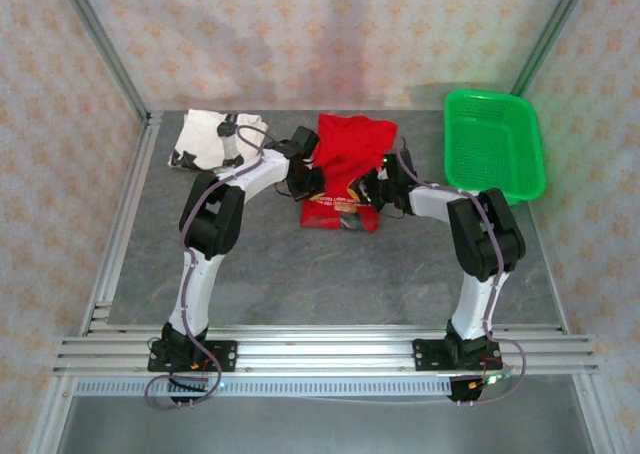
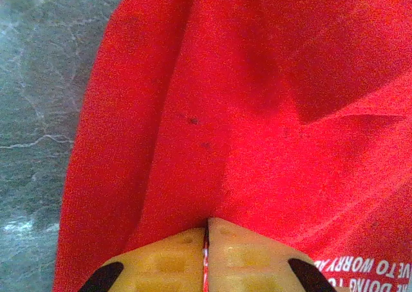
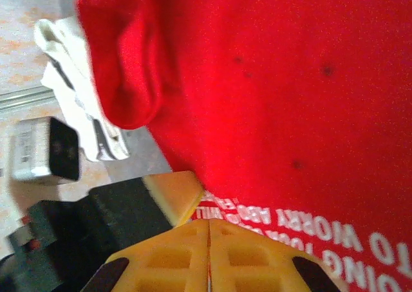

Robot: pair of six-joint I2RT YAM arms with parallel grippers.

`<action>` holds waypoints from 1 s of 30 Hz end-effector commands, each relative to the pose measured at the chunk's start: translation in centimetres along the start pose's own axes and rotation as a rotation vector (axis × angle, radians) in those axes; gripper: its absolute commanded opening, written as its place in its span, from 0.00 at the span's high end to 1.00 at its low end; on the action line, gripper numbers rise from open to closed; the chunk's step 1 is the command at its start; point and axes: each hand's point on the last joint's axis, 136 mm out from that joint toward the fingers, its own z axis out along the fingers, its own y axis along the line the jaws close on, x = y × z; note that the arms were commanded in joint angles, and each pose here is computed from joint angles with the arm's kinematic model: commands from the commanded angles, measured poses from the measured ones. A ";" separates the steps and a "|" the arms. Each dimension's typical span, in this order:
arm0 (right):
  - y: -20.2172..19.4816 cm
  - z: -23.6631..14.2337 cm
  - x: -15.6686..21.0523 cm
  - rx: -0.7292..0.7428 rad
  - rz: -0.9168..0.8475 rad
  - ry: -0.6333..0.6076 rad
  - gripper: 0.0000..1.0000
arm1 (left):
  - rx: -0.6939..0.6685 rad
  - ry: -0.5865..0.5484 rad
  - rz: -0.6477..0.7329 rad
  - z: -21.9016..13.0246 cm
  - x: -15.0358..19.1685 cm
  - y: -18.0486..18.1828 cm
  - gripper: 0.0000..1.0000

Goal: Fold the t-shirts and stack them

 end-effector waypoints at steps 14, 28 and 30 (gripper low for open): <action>-5.6 1.9 2.8 0.133 -0.035 0.092 0.94 | 0.046 -0.204 -0.065 1.4 -8.2 -3.6 0.90; -6.9 0.8 4.6 0.183 -0.050 0.133 0.95 | 0.257 -0.548 -0.088 -6.4 -18.2 -9.8 0.83; -6.7 0.6 4.6 0.178 -0.052 0.130 0.94 | 0.290 -0.558 -0.069 -8.4 -18.3 -10.9 0.80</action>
